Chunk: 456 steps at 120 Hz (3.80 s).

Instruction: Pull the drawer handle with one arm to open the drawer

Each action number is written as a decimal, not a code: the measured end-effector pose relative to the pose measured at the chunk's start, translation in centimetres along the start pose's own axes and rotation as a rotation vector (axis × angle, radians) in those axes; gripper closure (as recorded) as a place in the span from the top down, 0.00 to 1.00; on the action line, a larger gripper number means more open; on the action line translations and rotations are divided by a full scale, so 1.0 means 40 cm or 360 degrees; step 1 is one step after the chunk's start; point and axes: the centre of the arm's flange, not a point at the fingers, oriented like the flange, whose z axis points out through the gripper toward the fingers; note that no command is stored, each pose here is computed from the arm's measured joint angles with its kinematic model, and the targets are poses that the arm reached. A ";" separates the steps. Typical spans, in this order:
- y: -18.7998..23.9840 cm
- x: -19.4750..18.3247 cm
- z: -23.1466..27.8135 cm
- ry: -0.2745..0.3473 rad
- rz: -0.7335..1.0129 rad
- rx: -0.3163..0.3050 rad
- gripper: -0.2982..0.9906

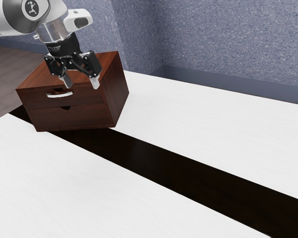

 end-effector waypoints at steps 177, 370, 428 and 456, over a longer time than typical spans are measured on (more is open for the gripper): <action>0.001 -0.549 -0.040 0.0036 0.0256 -0.0131 0.77; -0.464 -0.083 0.306 0.0388 0.1989 0.0360 0.77; -0.532 0.006 0.343 0.0389 0.1996 0.0384 0.77; -0.573 0.067 0.386 0.0384 0.1978 0.0384 0.77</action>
